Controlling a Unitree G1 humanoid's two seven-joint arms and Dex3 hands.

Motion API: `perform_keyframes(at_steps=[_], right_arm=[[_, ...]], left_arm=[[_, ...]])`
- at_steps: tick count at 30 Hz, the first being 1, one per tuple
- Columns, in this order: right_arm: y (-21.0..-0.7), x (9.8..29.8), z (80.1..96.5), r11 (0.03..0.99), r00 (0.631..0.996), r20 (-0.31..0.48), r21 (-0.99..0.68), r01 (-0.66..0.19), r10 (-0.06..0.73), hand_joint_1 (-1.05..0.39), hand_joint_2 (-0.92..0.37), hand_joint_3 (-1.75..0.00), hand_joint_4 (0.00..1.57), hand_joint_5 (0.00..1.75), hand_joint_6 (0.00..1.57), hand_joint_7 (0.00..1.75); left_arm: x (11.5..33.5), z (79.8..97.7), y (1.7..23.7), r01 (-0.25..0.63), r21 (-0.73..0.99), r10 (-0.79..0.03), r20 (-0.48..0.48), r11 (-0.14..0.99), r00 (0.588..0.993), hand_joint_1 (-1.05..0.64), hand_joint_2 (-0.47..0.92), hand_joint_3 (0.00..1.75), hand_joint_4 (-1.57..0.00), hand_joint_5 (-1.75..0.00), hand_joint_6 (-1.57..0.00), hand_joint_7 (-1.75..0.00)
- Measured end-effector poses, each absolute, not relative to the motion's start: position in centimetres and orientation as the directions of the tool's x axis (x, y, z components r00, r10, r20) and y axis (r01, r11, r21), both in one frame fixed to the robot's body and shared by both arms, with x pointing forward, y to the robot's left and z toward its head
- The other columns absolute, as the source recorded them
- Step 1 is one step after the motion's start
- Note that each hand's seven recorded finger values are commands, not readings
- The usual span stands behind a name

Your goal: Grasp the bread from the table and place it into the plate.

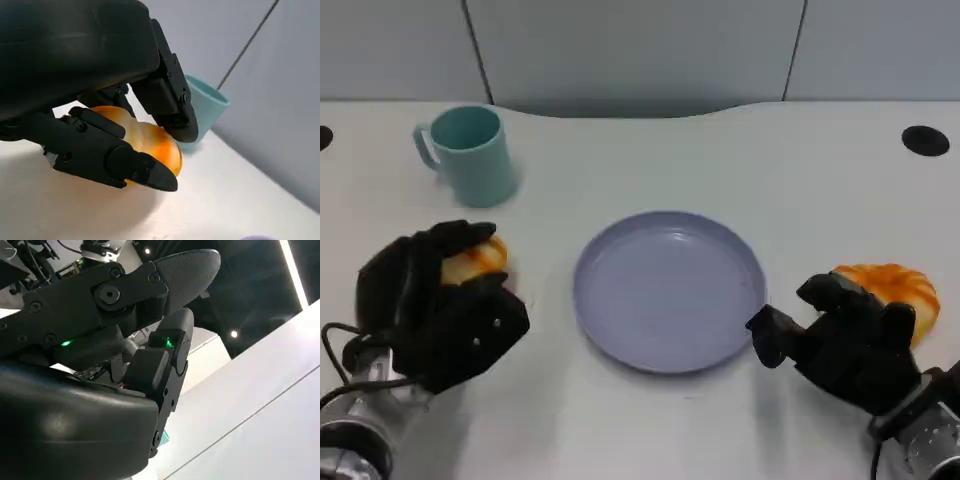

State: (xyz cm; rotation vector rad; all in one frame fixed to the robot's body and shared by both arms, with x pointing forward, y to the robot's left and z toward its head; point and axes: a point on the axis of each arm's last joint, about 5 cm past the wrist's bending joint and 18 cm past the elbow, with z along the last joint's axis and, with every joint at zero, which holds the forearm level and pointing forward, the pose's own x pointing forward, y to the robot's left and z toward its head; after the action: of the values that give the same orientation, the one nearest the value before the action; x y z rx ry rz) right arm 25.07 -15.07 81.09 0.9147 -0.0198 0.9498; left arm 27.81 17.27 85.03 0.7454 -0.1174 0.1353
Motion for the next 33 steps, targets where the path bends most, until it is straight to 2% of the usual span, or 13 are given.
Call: perform_keyframes(at_steps=[3, 6, 8, 11, 15, 18, 19, 23, 28, 29, 30, 31, 33], right_arm=[[-15.1, 25.1, 81.1, 0.258, 0.611, 0.385, 0.658, -0.707, 0.692, -0.49, -0.92, -0.05, 0.74, 1.33, 1.16, 0.01], [-15.0, 25.5, 81.5, 0.268, 0.601, 0.374, 0.644, -0.716, 0.706, -0.48, -0.92, -0.03, 0.73, 1.36, 1.16, 0.01], [-14.8, 25.8, 81.7, 0.271, 0.599, 0.378, 0.637, -0.722, 0.706, -0.49, -0.91, -0.02, 0.73, 1.36, 1.16, 0.01], [-14.8, 25.9, 81.9, 0.279, 0.603, 0.372, 0.636, -0.719, 0.706, -0.49, -0.91, -0.01, 0.72, 1.36, 1.15, 0.0], [-14.8, 26.0, 82.0, 0.319, 0.617, 0.369, 0.61, -0.725, 0.695, -0.47, -0.92, -0.04, 0.7, 1.36, 1.13, 0.0], [-14.6, 26.0, 82.1, 0.324, 0.612, 0.372, 0.598, -0.733, 0.698, -0.49, -0.92, -0.04, 0.74, 1.22, 1.13, 0.01], [-14.6, 26.0, 82.1, 0.328, 0.61, 0.371, 0.592, -0.736, 0.7, -0.49, -0.92, -0.04, 0.75, 1.21, 1.13, 0.01], [-14.5, 26.1, 82.2, 0.337, 0.604, 0.373, 0.573, -0.747, 0.705, -0.47, -0.92, -0.04, 0.79, 1.21, 1.11, 0.0], [-13.9, 26.3, 82.3, 0.275, 0.559, 0.423, 0.566, -0.778, 0.713, -0.5, -0.92, -0.04, 0.78, 1.28, 1.16, 0.03], [-13.8, 26.4, 82.4, 0.267, 0.552, 0.429, 0.562, -0.783, 0.715, -0.52, -0.92, -0.03, 0.76, 1.35, 1.18, 0.03], [-13.7, 26.4, 82.4, 0.265, 0.55, 0.432, 0.561, -0.785, 0.714, -0.53, -0.92, -0.02, 0.75, 1.38, 1.19, 0.03], [-13.6, 26.4, 82.4, 0.264, 0.55, 0.433, 0.561, -0.784, 0.714, -0.53, -0.92, -0.02, 0.75, 1.37, 1.19, 0.03], [-13.4, 26.4, 82.4, 0.263, 0.551, 0.437, 0.562, -0.784, 0.711, -0.53, -0.91, -0.01, 0.79, 1.32, 1.2, 0.02]], left_arm=[[28.0, 85.4, 16.9, -0.187, 0.633, 0.078, 0.196, 0.751, 0.977, -0.18, 0.84, 0.0, -0.88, -0.63, -1.08, -0.03], [28.9, 86.9, 15.8, -0.244, 0.55, 0.06, 0.331, 0.799, 0.942, -0.17, 0.83, 0.0, -0.92, -0.55, -1.09, -0.02], [29.7, 88.2, 15.1, -0.268, 0.503, 0.044, 0.412, 0.822, 0.91, -0.18, 0.82, 0.0, -1.0, -0.37, -1.11, -0.01], [30.2, 89.2, 14.0, -0.277, 0.449, 0.031, 0.482, 0.85, 0.875, -0.18, 0.81, 0.0, -1.1, -0.22, -1.12, -0.01], [30.0, 89.3, 11.7, -0.229, 0.367, 0.013, 0.506, 0.901, 0.863, -0.19, 0.83, 0.01, -1.14, -0.15, -1.13, 0.0], [30.0, 89.6, 10.3, -0.187, 0.333, -0.008, 0.507, 0.924, 0.862, -0.21, 0.83, 0.0, -1.17, -0.15, -1.14, -0.01], [30.1, 89.8, 9.9, -0.177, 0.328, -0.017, 0.511, 0.928, 0.859, -0.23, 0.83, 0.0, -1.25, -0.24, -1.14, -0.01], [30.4, 90.8, 8.2, -0.115, 0.348, -0.096, 0.533, 0.931, 0.841, -0.22, 0.82, 0.0, -1.2, -0.29, -1.14, 0.0], [29.7, 90.4, 5.6, -0.002, 0.393, -0.21, 0.494, 0.919, 0.844, -0.23, 0.82, 0.0, -1.24, -0.29, -1.15, -0.01], [29.5, 90.3, 5.2, 0.014, 0.396, -0.223, 0.487, 0.918, 0.844, -0.23, 0.82, 0.0, -1.23, -0.39, -1.15, 0.0], [29.4, 90.2, 4.9, 0.029, 0.402, -0.238, 0.483, 0.915, 0.843, -0.23, 0.82, 0.0, -1.17, -0.56, -1.16, 0.0], [29.3, 90.2, 4.5, 0.043, 0.409, -0.254, 0.477, 0.911, 0.841, -0.23, 0.81, 0.0, -1.09, -0.86, -1.16, 0.0], [29.0, 89.9, 4.2, 0.066, 0.434, -0.286, 0.466, 0.898, 0.837, -0.23, 0.81, 0.0, -0.96, -1.24, -1.15, 0.0]])
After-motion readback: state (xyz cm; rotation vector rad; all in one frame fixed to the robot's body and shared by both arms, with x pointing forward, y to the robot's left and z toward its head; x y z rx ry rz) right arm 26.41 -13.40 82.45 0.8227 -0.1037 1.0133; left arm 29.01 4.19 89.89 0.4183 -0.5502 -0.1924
